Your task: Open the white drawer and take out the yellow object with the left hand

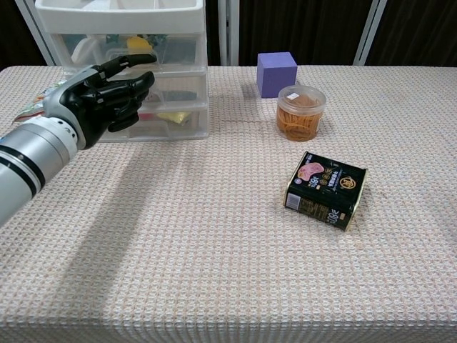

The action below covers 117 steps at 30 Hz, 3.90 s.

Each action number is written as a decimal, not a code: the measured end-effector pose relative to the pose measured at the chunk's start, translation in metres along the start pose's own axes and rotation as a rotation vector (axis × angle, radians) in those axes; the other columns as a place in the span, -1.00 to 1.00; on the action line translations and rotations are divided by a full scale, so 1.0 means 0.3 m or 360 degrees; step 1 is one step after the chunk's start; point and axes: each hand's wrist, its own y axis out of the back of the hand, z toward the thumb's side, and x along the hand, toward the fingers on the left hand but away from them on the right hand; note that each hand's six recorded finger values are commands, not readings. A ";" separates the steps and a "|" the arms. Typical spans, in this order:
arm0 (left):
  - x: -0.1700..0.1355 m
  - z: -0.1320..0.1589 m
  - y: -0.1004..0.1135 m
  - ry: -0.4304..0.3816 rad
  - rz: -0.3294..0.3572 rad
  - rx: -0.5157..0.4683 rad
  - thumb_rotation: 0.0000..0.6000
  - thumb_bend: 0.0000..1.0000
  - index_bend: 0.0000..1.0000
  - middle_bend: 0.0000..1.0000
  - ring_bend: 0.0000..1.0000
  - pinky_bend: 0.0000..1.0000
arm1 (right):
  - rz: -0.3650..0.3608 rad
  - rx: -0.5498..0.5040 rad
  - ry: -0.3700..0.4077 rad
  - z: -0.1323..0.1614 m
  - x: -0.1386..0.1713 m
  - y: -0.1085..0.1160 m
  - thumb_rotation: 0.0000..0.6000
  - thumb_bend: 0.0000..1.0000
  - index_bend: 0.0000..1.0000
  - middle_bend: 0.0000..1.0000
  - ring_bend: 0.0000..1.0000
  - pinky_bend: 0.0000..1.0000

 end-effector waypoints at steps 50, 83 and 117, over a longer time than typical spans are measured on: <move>-0.285 0.081 0.180 -0.0144 -0.0011 0.1024 1.00 -0.17 -0.44 0.47 0.80 1.00 | -0.0075 0.0002 0.0044 0.015 0.004 0.054 1.00 -0.61 -1.00 -0.99 -1.00 -1.00; -0.170 0.272 0.245 -0.0133 -0.0220 0.1871 1.00 -0.19 -0.34 0.61 0.83 1.00 | -0.0046 -0.0044 0.0001 -0.035 0.009 0.020 1.00 -0.61 -1.00 -0.99 -1.00 -1.00; -0.306 0.408 0.272 -0.0230 -0.0479 0.2046 1.00 -0.22 -0.50 0.57 0.80 1.00 | -0.0098 -0.0029 -0.0005 -0.039 0.043 0.070 1.00 -0.61 -1.00 -0.99 -1.00 -1.00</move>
